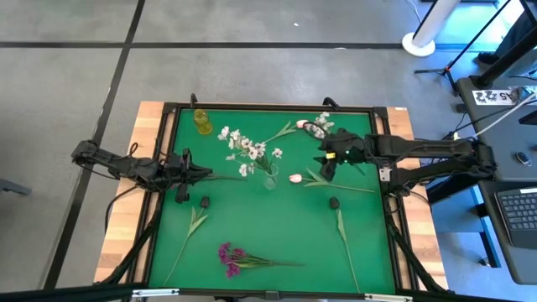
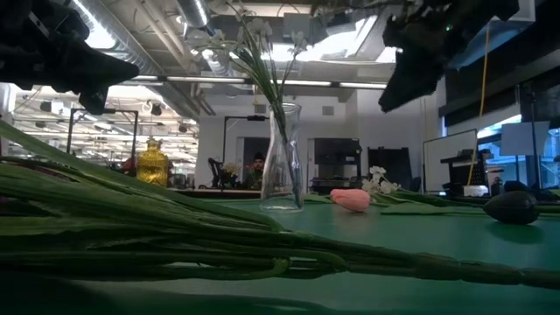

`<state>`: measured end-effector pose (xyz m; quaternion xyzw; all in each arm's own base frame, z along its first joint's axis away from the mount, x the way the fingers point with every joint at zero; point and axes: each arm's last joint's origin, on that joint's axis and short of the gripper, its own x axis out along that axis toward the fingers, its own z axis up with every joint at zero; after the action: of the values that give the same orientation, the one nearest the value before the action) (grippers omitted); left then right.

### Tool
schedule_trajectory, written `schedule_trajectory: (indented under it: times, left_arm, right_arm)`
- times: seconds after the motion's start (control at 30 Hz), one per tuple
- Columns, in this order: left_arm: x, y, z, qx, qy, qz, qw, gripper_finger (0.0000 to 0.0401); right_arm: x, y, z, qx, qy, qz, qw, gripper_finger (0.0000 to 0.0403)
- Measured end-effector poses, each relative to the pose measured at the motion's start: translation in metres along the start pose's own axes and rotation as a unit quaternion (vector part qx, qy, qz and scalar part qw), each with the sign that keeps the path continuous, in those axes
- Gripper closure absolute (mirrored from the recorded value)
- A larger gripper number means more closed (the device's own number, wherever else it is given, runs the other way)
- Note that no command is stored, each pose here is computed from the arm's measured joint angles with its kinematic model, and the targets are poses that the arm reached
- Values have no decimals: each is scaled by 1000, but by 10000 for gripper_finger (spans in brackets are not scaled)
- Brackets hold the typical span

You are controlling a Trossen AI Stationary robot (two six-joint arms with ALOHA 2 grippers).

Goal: Sort flowers into vase by color
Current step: Put the white flowers into the transparent vase

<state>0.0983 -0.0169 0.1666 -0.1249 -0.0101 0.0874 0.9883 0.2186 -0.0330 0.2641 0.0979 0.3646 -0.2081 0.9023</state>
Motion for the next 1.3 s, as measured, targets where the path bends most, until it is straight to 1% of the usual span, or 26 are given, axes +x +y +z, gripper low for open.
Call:
schedule_trajectory:
  times: [0.1, 0.2, 0.3, 0.4, 0.5, 0.57, 0.67, 0.87, 0.97, 1.1, 1.2, 1.3]
  left_arm:
    - [0, 0, 0, 0, 0, 0, 1000, 401]
    - [0, 0, 0, -1, 0, 0, 1000, 401]
    - [0, 0, 0, -1, 0, 0, 1000, 401]
    - [0, 0, 0, -1, 0, 0, 1000, 401]
    - [0, 0, 0, -2, 0, 0, 1000, 401]
    - [0, 0, 0, -2, 0, 0, 1000, 401]
    - [0, 0, 0, -4, 0, 0, 1000, 401]
    - [0, 0, 0, -4, 0, 0, 1000, 401]
    - [0, 0, 0, -4, 0, 0, 1000, 401]
    - [0, 0, 0, -4, 0, 0, 1000, 401]
    - [0, 0, 0, -5, 0, 0, 1000, 401]
    - [0, 0, 0, -5, 0, 0, 1000, 401]
  right_arm:
    - [5, -10, -6, 29, 41, -31, 998, 205]
    - [13, -22, -10, 46, 80, -56, 994, 205]
    - [21, -35, -9, 67, 95, -76, 990, 205]
    - [32, -54, -8, 94, 108, -106, 984, 205]
    - [46, -76, -13, 115, 148, -133, 973, 205]
    - [56, -91, -18, 129, 180, -134, 966, 205]
    - [69, -107, -25, 141, 217, -120, 958, 205]
    - [84, -123, -35, 121, 259, -119, 951, 202]
    - [87, -123, -35, 106, 257, -113, 954, 185]
    - [89, -123, -32, 102, 240, -112, 959, 143]
    - [89, -124, -31, 102, 239, -113, 959, 111]
    - [91, -124, -33, 102, 244, -116, 957, 92]
